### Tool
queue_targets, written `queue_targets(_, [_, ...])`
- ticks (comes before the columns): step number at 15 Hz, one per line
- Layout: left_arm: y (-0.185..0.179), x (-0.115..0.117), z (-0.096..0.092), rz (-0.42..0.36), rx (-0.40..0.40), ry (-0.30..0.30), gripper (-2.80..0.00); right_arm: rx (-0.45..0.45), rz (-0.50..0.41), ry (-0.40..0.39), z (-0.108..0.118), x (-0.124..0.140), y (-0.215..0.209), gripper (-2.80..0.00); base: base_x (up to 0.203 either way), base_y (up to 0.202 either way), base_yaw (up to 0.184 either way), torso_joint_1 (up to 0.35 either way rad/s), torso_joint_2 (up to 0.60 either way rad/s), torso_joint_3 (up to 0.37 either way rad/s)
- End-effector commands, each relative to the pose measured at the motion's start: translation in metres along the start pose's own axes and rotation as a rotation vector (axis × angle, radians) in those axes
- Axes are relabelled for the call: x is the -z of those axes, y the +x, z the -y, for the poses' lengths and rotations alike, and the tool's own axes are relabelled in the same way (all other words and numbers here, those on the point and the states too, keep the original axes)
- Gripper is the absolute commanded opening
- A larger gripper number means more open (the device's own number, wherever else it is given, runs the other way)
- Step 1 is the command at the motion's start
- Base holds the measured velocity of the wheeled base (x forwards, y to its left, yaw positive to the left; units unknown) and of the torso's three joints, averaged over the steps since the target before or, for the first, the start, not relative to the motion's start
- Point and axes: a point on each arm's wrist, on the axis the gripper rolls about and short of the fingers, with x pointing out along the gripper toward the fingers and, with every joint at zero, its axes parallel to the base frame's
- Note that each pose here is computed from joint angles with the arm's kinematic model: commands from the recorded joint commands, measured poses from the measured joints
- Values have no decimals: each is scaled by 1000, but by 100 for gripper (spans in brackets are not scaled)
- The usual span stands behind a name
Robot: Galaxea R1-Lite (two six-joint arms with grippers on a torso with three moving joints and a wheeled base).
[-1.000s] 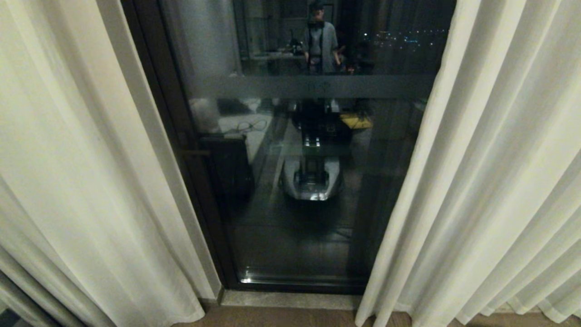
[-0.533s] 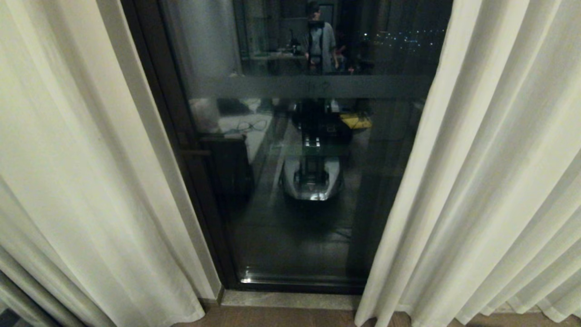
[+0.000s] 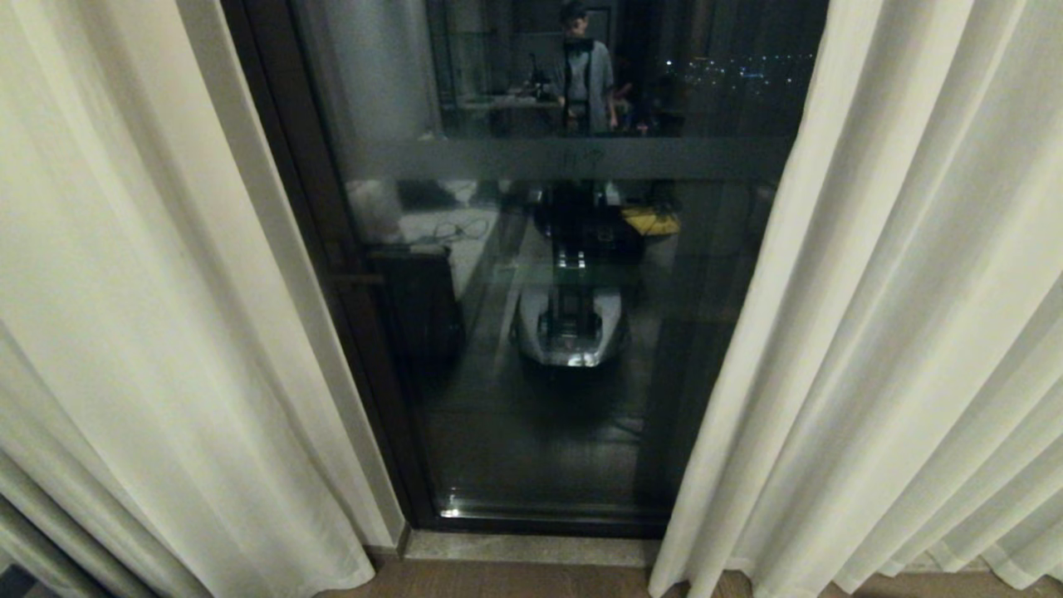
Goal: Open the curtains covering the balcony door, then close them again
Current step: Close the inner curtains on both sides
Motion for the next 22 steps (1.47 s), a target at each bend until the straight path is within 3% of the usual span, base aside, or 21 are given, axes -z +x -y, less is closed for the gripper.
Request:
queue_targets(1, [0,0,0,3,-1,1,-280,0,-1,0,0,0,0,-280,0,0,0,0,0,0])
queue_targets(6, [0,0,0,2,-1,0,-280,0,-1,0,0,0,0,-280,1,30,-5,0,0,1])
queue_targets(18, [0,0,0,0,-1,1,-280,0,-1,0,0,0,0,-280,0,183,-3,2,3,3])
queue_targets(22, [0,0,0,0,-2,1,-280,0,-1,1,0,0,0,-280,0,52,-2,1,1,3])
